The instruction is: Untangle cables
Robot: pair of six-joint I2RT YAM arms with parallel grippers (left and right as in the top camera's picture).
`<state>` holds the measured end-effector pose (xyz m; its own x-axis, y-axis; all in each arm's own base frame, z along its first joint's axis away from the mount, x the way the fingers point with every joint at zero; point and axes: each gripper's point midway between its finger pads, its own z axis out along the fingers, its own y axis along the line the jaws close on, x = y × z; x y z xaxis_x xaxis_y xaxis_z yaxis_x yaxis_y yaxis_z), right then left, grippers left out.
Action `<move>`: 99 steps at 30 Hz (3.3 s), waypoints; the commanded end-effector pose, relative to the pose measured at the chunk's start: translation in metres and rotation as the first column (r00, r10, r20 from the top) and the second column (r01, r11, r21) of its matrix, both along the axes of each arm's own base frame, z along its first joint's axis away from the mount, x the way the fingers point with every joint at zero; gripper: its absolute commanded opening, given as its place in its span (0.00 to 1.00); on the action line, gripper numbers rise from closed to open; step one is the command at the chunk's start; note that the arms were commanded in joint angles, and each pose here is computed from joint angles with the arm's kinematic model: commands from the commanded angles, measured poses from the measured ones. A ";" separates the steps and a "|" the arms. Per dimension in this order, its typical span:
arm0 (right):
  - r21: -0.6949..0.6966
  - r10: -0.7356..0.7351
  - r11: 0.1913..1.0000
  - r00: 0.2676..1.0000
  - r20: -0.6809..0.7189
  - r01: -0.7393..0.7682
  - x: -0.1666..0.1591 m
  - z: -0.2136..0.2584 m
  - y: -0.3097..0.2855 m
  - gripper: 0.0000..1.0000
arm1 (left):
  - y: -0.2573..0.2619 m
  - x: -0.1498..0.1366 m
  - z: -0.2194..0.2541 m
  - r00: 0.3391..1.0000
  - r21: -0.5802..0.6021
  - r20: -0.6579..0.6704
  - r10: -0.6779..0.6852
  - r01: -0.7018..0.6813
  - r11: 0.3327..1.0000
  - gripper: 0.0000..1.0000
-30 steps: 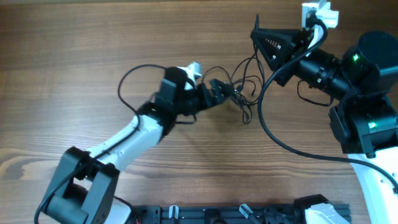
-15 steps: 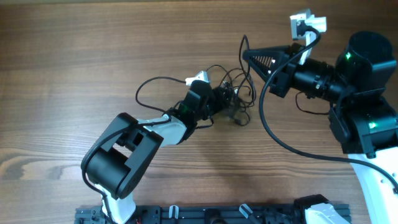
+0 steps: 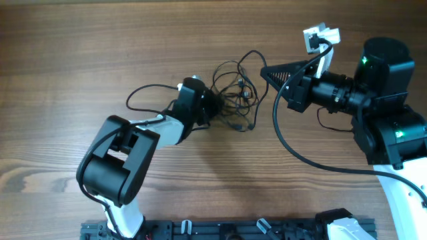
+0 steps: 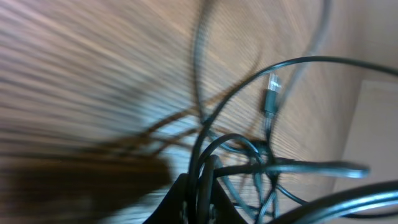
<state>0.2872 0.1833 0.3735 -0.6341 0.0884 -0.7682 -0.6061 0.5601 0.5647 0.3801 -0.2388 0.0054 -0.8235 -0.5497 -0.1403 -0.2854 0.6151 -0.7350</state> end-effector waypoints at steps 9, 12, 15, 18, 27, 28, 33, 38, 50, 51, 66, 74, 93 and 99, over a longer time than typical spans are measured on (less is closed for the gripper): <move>-0.069 -0.104 0.992 0.995 0.006 0.105 0.011 -0.010 -0.015 0.05 | 0.036 0.006 0.003 0.996 -0.102 -0.089 0.008 -0.018 0.995 0.10; -0.069 -0.104 0.992 0.995 0.006 0.105 0.011 -0.010 -0.015 0.05 | 0.038 0.007 0.003 0.998 -0.086 -0.068 -0.008 0.003 0.996 0.11; -0.069 -0.105 0.992 0.994 0.006 0.105 0.011 -0.010 -0.015 0.05 | 0.045 0.006 -0.001 0.997 -0.072 -0.081 -0.004 -0.002 0.997 0.11; -0.082 -0.131 0.988 0.991 0.006 0.131 0.014 -0.012 -0.018 0.05 | 0.059 0.006 -0.007 0.993 -0.062 -0.118 0.028 -0.035 0.997 0.11; -0.197 -0.300 0.936 0.954 -0.021 0.291 0.027 -0.034 -0.045 0.04 | 0.110 0.012 -0.004 0.991 -0.075 -0.124 0.057 -0.067 0.995 0.13; -0.236 -0.352 0.912 0.936 -0.024 0.337 0.030 -0.041 -0.054 0.05 | 0.117 0.012 -0.005 0.988 -0.076 -0.137 0.075 -0.086 0.993 0.13; -0.533 -0.827 0.472 0.562 0.006 0.702 0.029 -0.089 -0.162 0.04 | 0.142 0.006 -0.014 0.969 -0.065 -0.204 0.136 -0.152 0.986 0.13; -0.641 -0.896 0.335 0.444 0.010 0.691 0.025 -0.116 -0.183 0.04 | 0.145 0.003 -0.017 0.964 -0.048 -0.222 0.149 -0.163 0.985 0.19; -0.768 -0.876 0.377 0.468 -0.115 0.518 0.033 -0.174 -0.168 0.08 | 0.149 0.004 -0.019 0.961 -0.026 -0.220 0.166 -0.176 0.984 0.31; -0.773 -0.877 0.376 0.467 -0.118 0.511 0.034 -0.177 -0.168 0.10 | 0.149 0.004 -0.020 0.961 -0.026 -0.221 0.166 -0.176 0.984 0.33; -0.764 -0.859 0.424 0.483 -0.170 0.486 0.034 -0.182 -0.159 1.00 | 0.149 0.003 -0.020 0.960 -0.024 -0.227 0.166 -0.176 0.984 1.00; -0.752 -0.857 0.428 0.489 -0.163 0.501 0.038 -0.180 -0.158 1.00 | 0.167 0.034 0.044 0.983 0.081 0.065 0.173 -0.178 0.981 1.00; -0.671 -0.816 0.530 0.528 -0.235 0.519 0.051 -0.176 -0.136 1.00 | 0.079 0.005 0.139 0.885 0.510 0.425 -0.191 -0.059 0.858 0.99; -0.613 -0.775 0.610 0.540 -0.328 0.502 0.053 -0.178 -0.117 1.00 | 0.044 0.029 0.104 0.893 0.619 0.296 -0.338 0.091 0.780 0.99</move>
<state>0.3392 0.0536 0.2010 -0.8014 0.3972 -0.4472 0.3413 0.9177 0.2034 0.3879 -0.1773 0.1096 -0.7215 -0.1541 -0.6751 0.0768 0.9511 -0.2992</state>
